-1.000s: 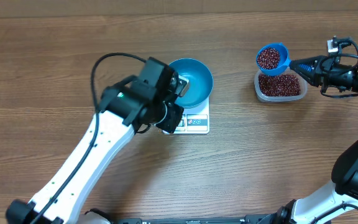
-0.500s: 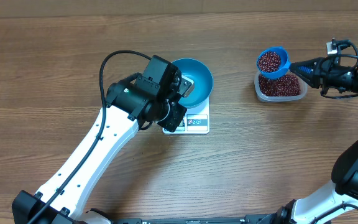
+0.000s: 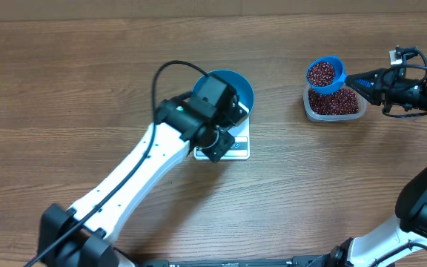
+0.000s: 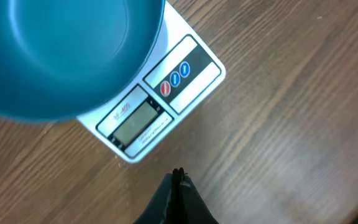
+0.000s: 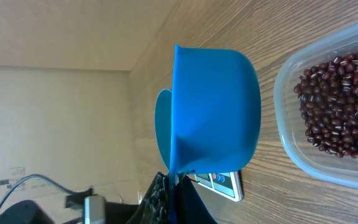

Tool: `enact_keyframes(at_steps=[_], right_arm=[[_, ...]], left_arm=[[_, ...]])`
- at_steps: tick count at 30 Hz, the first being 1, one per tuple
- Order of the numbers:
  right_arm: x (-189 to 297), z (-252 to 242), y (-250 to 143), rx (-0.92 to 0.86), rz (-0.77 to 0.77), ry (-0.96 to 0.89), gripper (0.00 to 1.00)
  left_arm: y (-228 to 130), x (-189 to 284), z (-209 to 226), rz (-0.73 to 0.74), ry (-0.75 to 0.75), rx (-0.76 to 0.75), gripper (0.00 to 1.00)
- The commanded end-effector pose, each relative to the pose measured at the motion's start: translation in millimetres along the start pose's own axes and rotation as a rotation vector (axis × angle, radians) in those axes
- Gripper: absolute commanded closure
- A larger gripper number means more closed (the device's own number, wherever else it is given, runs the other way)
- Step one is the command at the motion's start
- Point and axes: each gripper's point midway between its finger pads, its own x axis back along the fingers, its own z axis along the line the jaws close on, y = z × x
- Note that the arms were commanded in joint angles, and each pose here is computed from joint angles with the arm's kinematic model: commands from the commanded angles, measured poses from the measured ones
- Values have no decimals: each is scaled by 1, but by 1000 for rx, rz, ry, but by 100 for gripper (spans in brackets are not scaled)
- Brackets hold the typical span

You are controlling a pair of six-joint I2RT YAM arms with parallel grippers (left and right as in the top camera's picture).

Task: Scoop item into bowl and weigh 150g on scale
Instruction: 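Move the left gripper down toward the scale's front buttons, then position the left gripper tip over the scale's TARE button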

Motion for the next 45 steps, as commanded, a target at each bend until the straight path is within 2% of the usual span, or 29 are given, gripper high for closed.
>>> enact_keyframes(at_steps=[1, 9, 19, 25, 32, 38, 45], right_arm=[[2, 5, 0, 18, -6, 25, 96], [2, 5, 1, 22, -8, 21, 96], [2, -4, 1, 22, -9, -28, 96], [2, -7, 1, 23, -10, -44, 96], [2, -7, 2, 23, -11, -49, 96], [2, -7, 1, 23, -10, -49, 96], [2, -7, 1, 20, -8, -49, 96]], left_arm=[[5, -20, 5, 28, 29, -31, 96], [21, -52, 8, 8, 30, -94, 96], [32, -48, -9, -67, 35, -168, 96], [16, -38, -33, -180, 22, -199, 96], [-9, -39, -38, -293, -3, -194, 96], [-21, -67, -35, -291, 12, -191, 96], [-15, -83, -29, -292, 36, -169, 96]])
